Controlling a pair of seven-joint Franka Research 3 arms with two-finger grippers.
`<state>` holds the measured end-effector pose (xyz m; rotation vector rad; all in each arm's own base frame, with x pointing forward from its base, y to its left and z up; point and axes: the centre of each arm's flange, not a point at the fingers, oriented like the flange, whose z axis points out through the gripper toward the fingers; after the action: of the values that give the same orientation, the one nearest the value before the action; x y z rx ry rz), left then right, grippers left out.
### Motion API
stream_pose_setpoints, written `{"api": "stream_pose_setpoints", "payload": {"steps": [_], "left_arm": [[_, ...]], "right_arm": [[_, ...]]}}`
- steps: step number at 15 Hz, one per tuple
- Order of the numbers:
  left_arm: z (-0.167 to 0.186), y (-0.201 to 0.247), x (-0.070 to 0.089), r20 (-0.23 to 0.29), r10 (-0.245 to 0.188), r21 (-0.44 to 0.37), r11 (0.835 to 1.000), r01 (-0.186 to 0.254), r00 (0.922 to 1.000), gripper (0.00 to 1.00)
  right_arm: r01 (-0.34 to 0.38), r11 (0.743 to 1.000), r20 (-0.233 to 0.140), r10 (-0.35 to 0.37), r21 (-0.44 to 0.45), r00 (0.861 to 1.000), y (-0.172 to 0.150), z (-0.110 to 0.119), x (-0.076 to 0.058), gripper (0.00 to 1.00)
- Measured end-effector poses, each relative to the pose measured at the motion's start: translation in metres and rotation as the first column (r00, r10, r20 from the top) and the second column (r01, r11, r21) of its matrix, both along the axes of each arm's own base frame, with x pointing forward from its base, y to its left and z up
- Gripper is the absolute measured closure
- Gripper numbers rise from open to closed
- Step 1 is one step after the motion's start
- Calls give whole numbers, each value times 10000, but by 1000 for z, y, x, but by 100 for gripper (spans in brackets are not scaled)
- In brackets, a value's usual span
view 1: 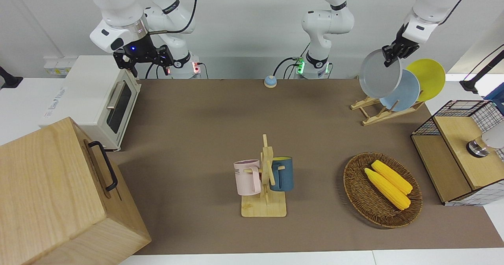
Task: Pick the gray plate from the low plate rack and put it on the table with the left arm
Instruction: 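Lift the gray plate out of the rack and carry it away from the robot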
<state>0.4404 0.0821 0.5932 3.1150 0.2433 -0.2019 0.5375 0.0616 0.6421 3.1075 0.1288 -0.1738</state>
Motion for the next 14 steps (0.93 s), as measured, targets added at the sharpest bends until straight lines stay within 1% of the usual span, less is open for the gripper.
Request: {"api": "stream_pose_setpoints", "payload": {"steps": [2, 3, 4, 6, 9, 11, 12, 14], "left_arm": [[-10, -16, 9, -133, -53, -798, 9968, 42, 9999, 90], [-16, -23, 14, -211, -34, -1221, 9925, 8, 9998, 90], [-27, -32, 22, -337, 43, -1863, 9824, -105, 9994, 90], [-40, -42, 32, -551, 158, -2712, 9621, -302, 9984, 90], [-66, -59, 47, -1036, 211, -3702, 9271, -583, 9944, 90], [-84, -72, 56, -1368, 85, -3999, 9144, -631, 9906, 90], [-93, -79, 60, -1509, -4, -4035, 9129, -612, 9886, 90], [-110, -93, 68, -1711, -177, -3989, 9155, -529, 9851, 90]], "right_arm": [[0, 10000, 0, 0, 0, 10000, 0, 0, 0, 1], [0, 10000, 0, 0, 0, 10000, 0, 0, 0, 1], [0, 10000, 0, 0, 0, 10000, 0, 0, 0, 1], [0, 10000, 0, 0, 0, 10000, 0, 0, 0, 1], [0, 10000, 0, 0, 0, 10000, 0, 0, 0, 1], [0, 10000, 0, 0, 0, 10000, 0, 0, 0, 1], [0, 10000, 0, 0, 0, 10000, 0, 0, 0, 1], [0, 10000, 0, 0, 0, 10000, 0, 0, 0, 1]]}}
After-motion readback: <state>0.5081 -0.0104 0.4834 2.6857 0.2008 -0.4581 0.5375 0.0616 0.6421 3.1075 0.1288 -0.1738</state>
